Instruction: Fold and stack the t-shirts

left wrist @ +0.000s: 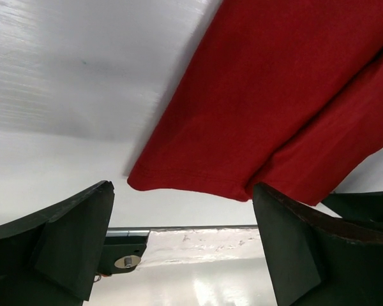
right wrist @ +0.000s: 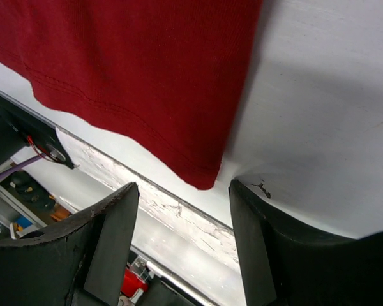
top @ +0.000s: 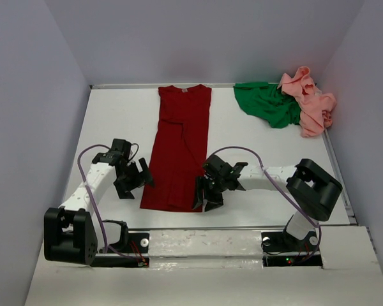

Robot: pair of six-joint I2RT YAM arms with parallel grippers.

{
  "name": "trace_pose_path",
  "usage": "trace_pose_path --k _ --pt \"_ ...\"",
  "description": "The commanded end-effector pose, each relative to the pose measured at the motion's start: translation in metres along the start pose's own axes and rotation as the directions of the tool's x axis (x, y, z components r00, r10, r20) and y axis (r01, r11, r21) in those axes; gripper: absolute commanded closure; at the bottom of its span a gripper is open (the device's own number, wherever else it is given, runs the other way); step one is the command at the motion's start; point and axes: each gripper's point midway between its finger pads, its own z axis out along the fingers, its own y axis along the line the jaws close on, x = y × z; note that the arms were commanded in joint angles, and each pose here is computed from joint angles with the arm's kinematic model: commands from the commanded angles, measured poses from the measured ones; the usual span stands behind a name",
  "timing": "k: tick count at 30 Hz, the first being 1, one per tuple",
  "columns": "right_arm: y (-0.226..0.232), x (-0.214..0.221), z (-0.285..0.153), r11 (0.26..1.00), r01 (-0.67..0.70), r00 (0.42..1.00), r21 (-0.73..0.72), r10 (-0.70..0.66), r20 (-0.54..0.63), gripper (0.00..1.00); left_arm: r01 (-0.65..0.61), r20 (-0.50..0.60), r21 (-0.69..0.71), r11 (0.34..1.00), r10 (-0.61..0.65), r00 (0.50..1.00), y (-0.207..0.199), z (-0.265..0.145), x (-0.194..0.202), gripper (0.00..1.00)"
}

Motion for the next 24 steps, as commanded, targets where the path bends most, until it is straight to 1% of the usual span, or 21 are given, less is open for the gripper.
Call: trace_pose_path --k 1,4,8,11,12,15,20,23,24 --pt "0.005 -0.008 -0.008 1.000 0.020 0.999 0.012 -0.021 0.043 0.35 -0.022 -0.051 0.047 0.999 0.024 0.998 -0.005 0.006 0.013 0.01" --pt "0.005 -0.009 -0.005 1.000 0.025 0.999 0.015 -0.026 0.035 0.36 -0.007 -0.067 0.068 0.998 0.011 0.998 -0.007 0.012 0.019 0.01" --pt "0.004 -0.010 -0.001 0.999 0.027 0.999 0.021 -0.027 0.028 0.41 0.002 -0.041 0.064 0.998 0.001 0.999 -0.007 0.010 0.017 0.01" --pt "0.003 -0.010 0.002 0.999 0.026 0.999 0.023 -0.026 0.021 0.48 0.019 -0.023 0.053 0.998 -0.018 1.000 -0.007 0.010 0.015 0.01" --pt "0.004 -0.010 0.002 0.999 0.027 0.999 0.019 -0.027 0.021 0.53 0.035 -0.023 0.041 0.999 -0.035 0.999 -0.006 0.011 0.015 0.01" --pt "0.003 -0.009 0.005 0.999 0.026 1.000 0.020 -0.027 0.013 0.54 0.036 -0.048 0.012 0.999 -0.035 0.998 -0.005 0.015 0.019 0.01" --pt "0.005 -0.009 0.008 1.000 0.028 1.000 0.005 -0.028 0.006 0.55 0.031 -0.053 -0.007 1.000 -0.031 0.998 -0.004 0.017 0.021 0.01" --pt "0.005 -0.009 0.010 1.000 0.028 1.000 0.005 -0.028 -0.001 0.63 0.029 -0.061 -0.017 0.999 -0.030 0.998 -0.003 0.019 0.021 0.01" --pt "0.005 -0.010 0.010 1.000 0.030 1.000 0.004 -0.030 -0.002 0.74 0.025 -0.066 -0.013 1.000 -0.026 0.998 -0.004 0.019 0.022 0.01"
